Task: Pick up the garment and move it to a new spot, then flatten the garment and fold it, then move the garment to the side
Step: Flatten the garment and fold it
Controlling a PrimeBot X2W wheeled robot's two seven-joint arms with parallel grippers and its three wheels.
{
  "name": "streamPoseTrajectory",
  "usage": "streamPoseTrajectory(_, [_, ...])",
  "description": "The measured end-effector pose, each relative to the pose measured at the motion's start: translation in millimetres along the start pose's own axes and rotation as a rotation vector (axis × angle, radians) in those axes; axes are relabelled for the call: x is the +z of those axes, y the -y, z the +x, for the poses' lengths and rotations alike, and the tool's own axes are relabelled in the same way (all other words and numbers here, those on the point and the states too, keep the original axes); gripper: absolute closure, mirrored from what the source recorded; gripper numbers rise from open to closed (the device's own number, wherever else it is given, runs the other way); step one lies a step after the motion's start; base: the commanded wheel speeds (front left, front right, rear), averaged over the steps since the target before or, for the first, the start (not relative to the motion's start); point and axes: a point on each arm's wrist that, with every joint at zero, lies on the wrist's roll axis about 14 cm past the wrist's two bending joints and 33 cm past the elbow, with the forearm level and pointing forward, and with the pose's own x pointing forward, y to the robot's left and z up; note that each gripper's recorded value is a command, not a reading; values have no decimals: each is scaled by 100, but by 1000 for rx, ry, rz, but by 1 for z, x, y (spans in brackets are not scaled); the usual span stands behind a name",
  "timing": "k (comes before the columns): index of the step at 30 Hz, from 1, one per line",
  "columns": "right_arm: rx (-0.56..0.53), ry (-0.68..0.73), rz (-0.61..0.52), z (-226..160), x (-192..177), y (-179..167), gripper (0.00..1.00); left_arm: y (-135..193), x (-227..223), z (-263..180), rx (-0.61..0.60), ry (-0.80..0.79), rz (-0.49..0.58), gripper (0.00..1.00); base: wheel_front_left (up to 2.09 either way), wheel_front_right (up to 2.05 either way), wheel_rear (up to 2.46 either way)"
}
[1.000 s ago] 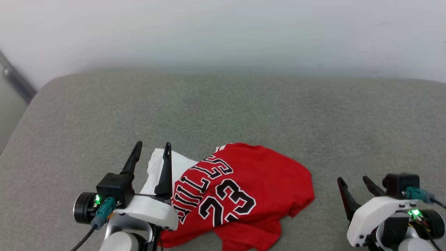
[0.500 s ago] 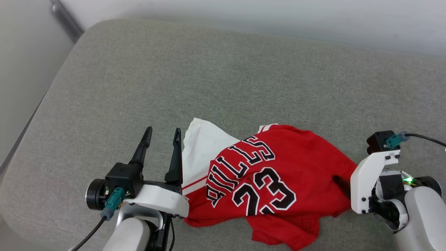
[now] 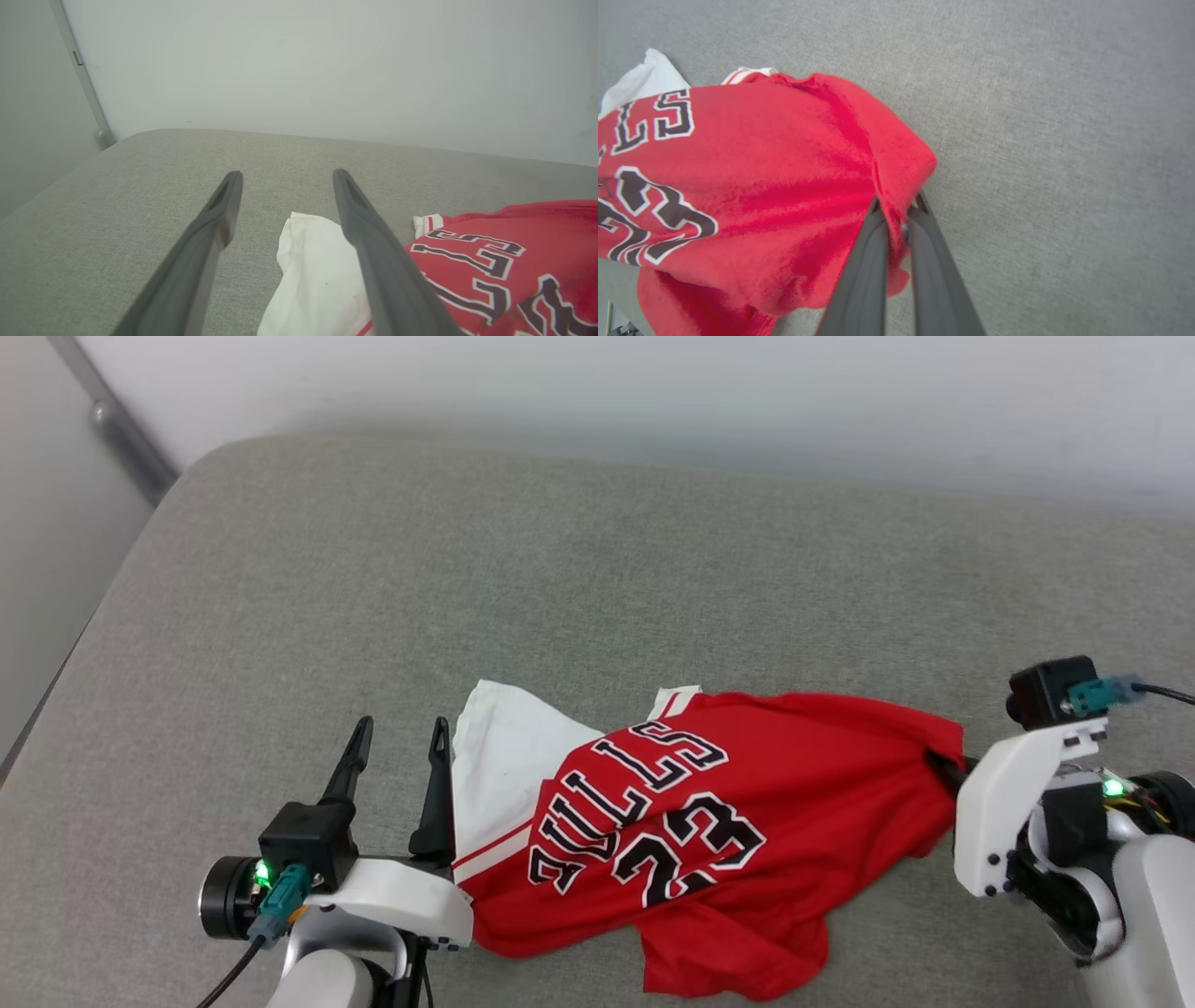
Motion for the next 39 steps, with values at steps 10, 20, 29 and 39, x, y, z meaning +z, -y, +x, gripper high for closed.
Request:
streamPoseTrajectory(10, [-221, -58, 203, -101, -98, 36, 100, 23, 7, -10, -75, -13, -12, 0, 0, 0, 0])
streamPoseTrajectory(20, [-220, -133, 394, -120, -176, 18, 0, 37, 5, -10, -116, -36, -15, 0, 0, 0, 0])
streamPoseTrajectory(29, [-229, 289, 289, -109, -65, 39, 0, 35, 3, -13, -115, -47, -11, 0, 0, 0, 0])
streamPoseTrajectory(39, [21, -32, 53, -32, -19, 5, 0, 29, 7, 3, -72, -12, -43, 0, 0, 0, 0])
